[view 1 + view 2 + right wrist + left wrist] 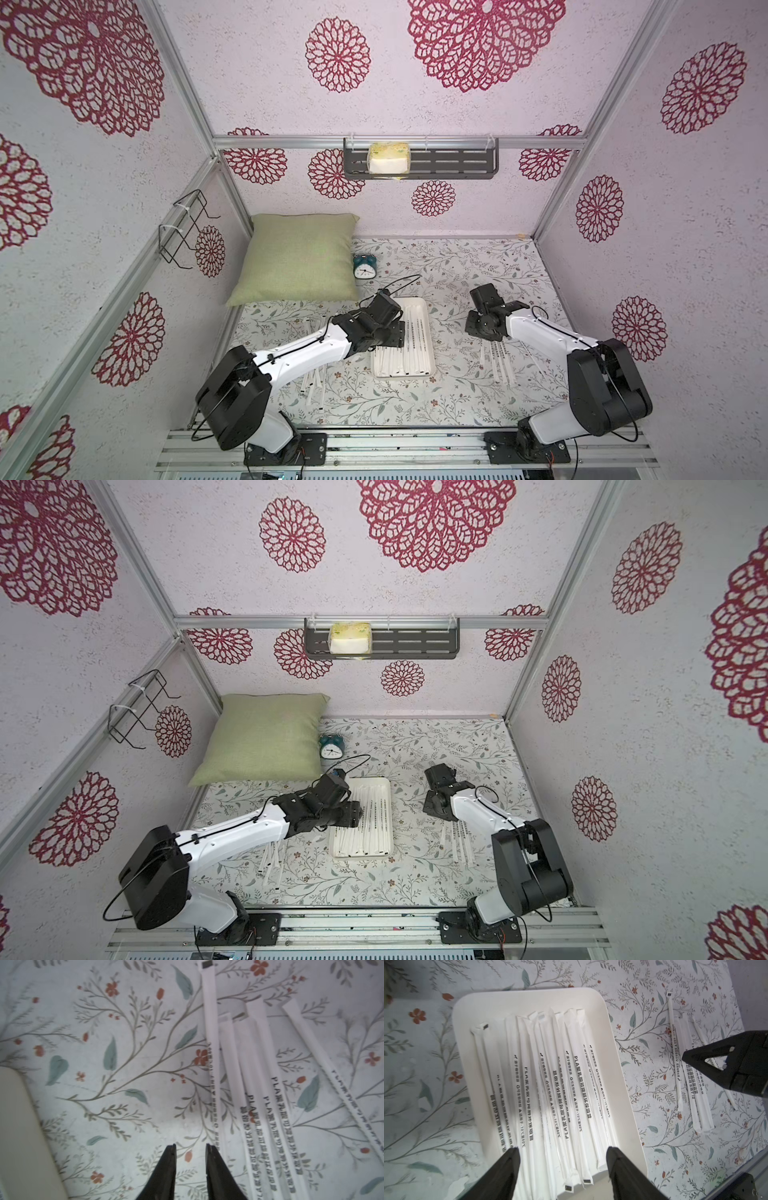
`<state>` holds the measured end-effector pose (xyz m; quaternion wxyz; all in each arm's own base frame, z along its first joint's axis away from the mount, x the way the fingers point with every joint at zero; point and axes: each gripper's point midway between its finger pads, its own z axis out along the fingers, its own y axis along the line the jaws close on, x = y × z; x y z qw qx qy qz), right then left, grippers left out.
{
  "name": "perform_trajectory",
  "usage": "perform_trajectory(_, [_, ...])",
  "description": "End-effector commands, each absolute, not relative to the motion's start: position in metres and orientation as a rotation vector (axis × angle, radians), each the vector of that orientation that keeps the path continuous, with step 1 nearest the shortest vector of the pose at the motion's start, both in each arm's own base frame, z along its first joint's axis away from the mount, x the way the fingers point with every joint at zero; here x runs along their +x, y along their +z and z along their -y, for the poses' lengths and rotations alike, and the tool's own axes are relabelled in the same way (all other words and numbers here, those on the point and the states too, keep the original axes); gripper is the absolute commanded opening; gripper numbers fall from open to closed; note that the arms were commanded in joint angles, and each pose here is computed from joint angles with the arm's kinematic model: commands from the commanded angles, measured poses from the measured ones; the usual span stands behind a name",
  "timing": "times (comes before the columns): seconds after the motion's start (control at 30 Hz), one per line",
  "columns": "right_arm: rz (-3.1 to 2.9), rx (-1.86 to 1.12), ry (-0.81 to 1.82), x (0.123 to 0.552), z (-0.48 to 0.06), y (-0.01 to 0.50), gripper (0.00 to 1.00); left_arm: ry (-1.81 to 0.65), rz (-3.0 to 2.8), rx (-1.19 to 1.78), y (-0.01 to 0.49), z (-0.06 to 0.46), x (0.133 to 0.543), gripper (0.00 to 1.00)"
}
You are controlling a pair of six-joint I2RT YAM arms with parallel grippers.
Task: Put the straws into the storage box
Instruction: Pick up the straw from the center of the board.
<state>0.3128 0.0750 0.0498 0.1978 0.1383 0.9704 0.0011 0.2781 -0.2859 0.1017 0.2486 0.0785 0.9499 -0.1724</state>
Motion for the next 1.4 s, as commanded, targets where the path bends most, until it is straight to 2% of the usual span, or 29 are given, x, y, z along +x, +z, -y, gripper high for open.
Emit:
perform_trajectory(0.0, [-2.71,0.314,0.025,0.325,-0.076,0.047,0.31,-0.505,-2.572,0.274,0.107,0.305,0.279,0.73])
perform_trajectory(0.4, [-2.737,0.361,-0.044,0.329,-0.058,0.018,0.29,-0.432,-2.578,0.303,0.102,0.297,0.28,0.73])
perform_trajectory(0.57, [-2.755,0.353,-0.049,0.325,-0.058,0.008,0.19,-0.379,-2.58,0.234,0.103,0.279,0.285,0.73])
perform_trajectory(0.7, [-2.737,0.306,-0.029,0.326,-0.068,0.019,0.1,-0.371,-2.566,0.122,0.11,0.249,0.29,0.72])
perform_trajectory(0.9, [-2.655,0.16,0.056,0.326,-0.125,0.074,0.06,-0.305,-2.53,-0.136,0.122,0.177,0.292,0.71])
perform_trajectory(1.03, [-2.623,0.072,0.208,0.317,-0.19,0.107,0.05,-0.22,-2.503,-0.289,0.125,0.128,0.285,0.73])
perform_trajectory(1.23, [-2.577,0.007,0.491,0.305,-0.296,0.126,0.05,-0.177,-2.407,-0.403,0.14,0.087,0.276,0.89])
perform_trajectory(1.3, [-2.562,0.008,0.54,0.306,-0.321,0.125,0.06,-0.2,-2.388,-0.444,0.14,0.081,0.275,0.98])
perform_trajectory(1.37, [-2.554,0.01,0.582,0.308,-0.341,0.122,0.07,-0.218,-2.381,-0.483,0.139,0.076,0.274,0.98])
